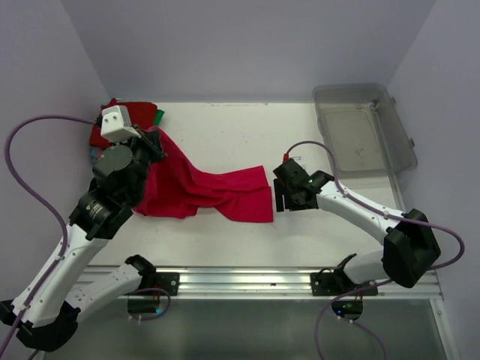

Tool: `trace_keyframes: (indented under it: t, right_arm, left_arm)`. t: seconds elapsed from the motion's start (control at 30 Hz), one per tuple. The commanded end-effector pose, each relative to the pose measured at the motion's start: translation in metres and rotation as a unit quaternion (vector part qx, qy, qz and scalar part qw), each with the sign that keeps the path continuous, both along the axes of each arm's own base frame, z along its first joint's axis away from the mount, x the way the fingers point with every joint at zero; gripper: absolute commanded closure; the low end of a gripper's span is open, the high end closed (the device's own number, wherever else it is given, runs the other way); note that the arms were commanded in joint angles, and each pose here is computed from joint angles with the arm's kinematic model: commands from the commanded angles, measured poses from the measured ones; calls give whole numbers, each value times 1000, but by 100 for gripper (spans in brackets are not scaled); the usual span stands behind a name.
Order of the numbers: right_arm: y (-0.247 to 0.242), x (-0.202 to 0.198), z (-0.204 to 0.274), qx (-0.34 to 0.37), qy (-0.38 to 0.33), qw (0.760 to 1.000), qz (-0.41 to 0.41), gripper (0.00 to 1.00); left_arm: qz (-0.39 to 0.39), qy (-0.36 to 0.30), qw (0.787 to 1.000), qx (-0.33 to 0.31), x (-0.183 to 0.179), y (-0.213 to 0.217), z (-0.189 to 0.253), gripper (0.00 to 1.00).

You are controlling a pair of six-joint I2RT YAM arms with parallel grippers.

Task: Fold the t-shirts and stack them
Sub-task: Flatten the tshirt out

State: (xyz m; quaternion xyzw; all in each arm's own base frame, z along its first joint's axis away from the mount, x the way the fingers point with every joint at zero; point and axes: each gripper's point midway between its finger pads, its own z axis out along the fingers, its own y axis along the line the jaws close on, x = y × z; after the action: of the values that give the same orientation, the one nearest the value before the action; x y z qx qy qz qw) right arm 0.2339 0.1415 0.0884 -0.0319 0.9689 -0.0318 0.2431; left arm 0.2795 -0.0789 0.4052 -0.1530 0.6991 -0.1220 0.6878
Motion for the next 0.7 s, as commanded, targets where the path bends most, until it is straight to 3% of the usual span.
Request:
trace_keyframes:
  t: [0.0, 0.23, 0.33, 0.43, 0.67]
  right_arm:
    - [32, 20, -4, 59, -23, 997, 36, 26]
    - [71, 67, 10, 99, -70, 991, 47, 31]
    - [86, 88, 13, 112, -76, 990, 45, 44]
    - [101, 105, -3, 117, -58, 990, 48, 51]
    - [120, 129, -30, 117, -36, 991, 46, 53]
  left_arm:
    - [-22, 15, 1000, -5, 7, -14, -17, 100]
    - [-46, 40, 998, -8, 15, -30, -44, 100]
    - [-52, 43, 998, -12, 14, -32, -47, 100]
    - [-52, 41, 998, -17, 11, -30, -47, 100]
    - [-49, 39, 998, -16, 5, -24, -44, 100]
